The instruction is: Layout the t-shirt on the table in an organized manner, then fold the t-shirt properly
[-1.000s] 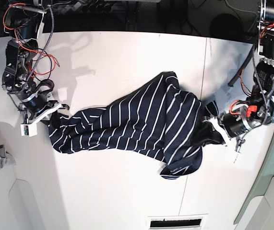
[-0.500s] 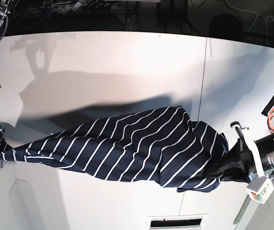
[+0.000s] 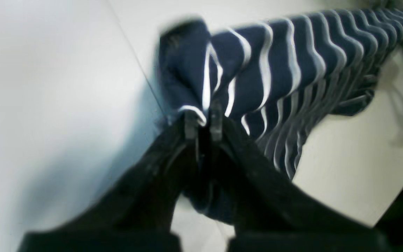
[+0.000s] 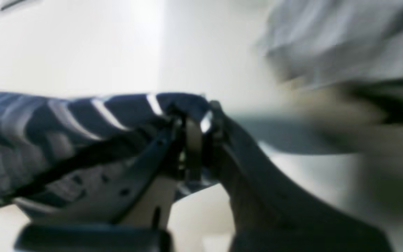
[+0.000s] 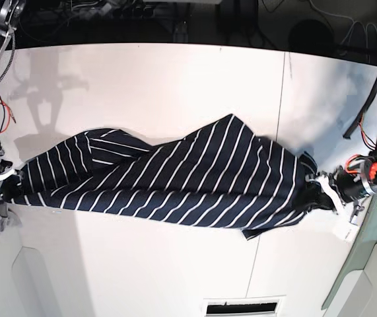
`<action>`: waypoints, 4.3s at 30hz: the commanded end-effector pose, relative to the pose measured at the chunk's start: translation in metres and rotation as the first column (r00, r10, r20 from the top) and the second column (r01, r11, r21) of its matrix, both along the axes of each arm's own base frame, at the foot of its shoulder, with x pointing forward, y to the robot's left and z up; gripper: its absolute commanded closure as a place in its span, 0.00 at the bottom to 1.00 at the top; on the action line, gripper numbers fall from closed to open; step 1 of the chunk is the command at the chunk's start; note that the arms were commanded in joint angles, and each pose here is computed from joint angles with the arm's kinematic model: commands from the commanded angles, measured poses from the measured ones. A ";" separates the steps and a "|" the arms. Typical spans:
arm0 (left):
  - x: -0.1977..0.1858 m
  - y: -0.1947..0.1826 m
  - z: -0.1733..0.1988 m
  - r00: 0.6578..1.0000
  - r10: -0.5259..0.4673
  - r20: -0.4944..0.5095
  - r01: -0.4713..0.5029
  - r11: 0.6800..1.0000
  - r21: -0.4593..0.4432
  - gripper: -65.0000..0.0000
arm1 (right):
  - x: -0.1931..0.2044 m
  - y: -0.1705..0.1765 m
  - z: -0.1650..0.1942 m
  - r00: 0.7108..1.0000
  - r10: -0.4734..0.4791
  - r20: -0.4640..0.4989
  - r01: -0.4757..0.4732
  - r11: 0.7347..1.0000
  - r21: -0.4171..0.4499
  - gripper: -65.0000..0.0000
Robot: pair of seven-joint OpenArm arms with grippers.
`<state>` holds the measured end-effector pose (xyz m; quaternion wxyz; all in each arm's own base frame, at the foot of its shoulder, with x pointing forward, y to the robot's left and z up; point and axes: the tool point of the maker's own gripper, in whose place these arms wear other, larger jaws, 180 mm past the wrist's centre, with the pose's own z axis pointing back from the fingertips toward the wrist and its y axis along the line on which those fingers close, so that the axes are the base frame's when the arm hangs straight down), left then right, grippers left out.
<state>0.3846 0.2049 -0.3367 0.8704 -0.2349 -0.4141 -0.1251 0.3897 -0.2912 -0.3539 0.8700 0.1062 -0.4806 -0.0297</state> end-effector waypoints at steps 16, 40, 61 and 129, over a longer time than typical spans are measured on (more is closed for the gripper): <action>0.012 0.003 0.072 0.992 -0.005 0.128 0.034 0.975 -0.221 0.53 | -0.001 0.036 0.041 0.997 0.025 0.067 -0.040 0.972 0.232 0.41; -0.010 0.004 0.015 0.992 0.062 0.112 -0.048 0.991 -0.126 0.53 | -0.058 0.139 -0.106 0.983 -0.021 -0.183 0.086 0.929 0.359 0.41; 0.002 0.032 0.058 0.963 0.083 0.255 -0.072 0.996 -0.054 1.00 | -0.035 0.173 0.015 0.961 0.274 0.042 -0.278 0.949 0.147 1.00; 0.029 0.079 0.017 0.971 0.109 0.213 -0.171 0.938 0.302 1.00 | -0.044 -0.024 0.003 0.988 -0.116 0.099 0.134 0.970 -0.202 1.00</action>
